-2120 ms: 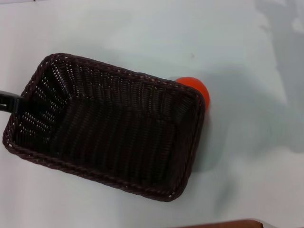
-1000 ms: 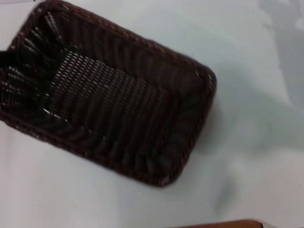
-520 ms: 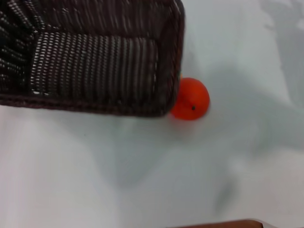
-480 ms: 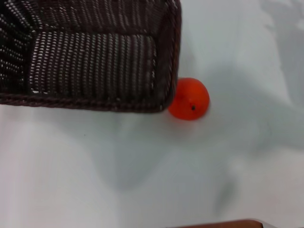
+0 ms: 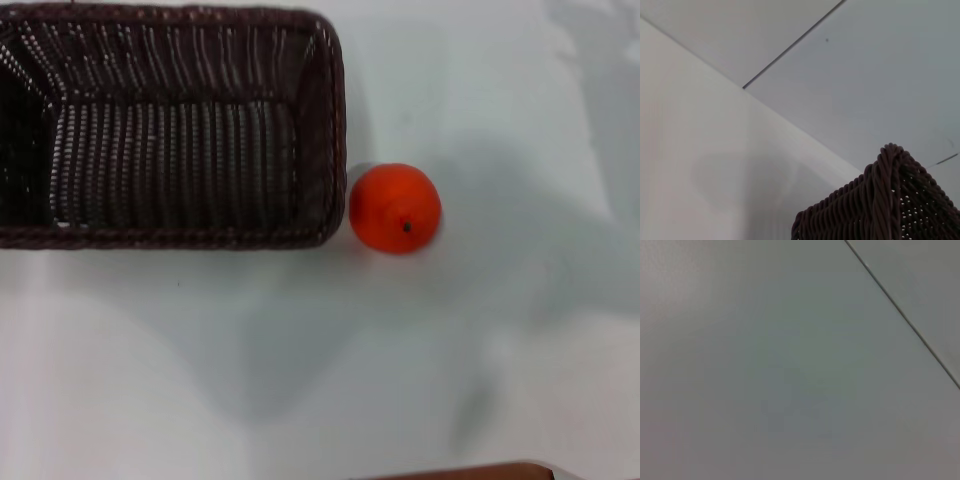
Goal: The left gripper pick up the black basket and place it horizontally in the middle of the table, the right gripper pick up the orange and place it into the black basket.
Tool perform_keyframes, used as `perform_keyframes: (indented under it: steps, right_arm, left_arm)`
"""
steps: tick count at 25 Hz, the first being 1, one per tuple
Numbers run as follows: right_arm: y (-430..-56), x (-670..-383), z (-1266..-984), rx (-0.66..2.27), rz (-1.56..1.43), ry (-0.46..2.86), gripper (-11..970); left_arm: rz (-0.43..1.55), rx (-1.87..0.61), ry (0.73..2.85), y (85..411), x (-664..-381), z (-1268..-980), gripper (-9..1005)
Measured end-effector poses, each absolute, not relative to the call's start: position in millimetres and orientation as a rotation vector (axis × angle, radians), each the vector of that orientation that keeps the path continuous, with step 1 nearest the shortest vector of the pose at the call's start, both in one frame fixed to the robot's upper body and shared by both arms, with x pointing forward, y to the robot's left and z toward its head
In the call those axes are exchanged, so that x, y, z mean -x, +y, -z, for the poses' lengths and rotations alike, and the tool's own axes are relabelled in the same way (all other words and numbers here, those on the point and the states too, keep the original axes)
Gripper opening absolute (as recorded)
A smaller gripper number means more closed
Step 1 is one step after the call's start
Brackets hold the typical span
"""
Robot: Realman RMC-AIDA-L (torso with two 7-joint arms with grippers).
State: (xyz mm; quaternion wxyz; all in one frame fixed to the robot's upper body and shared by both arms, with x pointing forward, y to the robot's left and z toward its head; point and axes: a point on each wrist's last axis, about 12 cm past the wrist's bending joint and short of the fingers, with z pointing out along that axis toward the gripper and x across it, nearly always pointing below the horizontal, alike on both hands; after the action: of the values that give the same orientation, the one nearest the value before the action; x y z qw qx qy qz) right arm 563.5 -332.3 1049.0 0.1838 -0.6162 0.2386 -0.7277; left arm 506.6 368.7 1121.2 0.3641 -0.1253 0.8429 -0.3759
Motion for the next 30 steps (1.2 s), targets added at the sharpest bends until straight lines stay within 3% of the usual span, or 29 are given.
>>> perform_keyframes:
  steps: [30]
  right_arm:
    - [-332, -567, -1050, 1.747, 2.047, 0.674, 925]
  left_arm:
    - [1.009, 0.293, 2.261, 332, -518, -1092, 180]
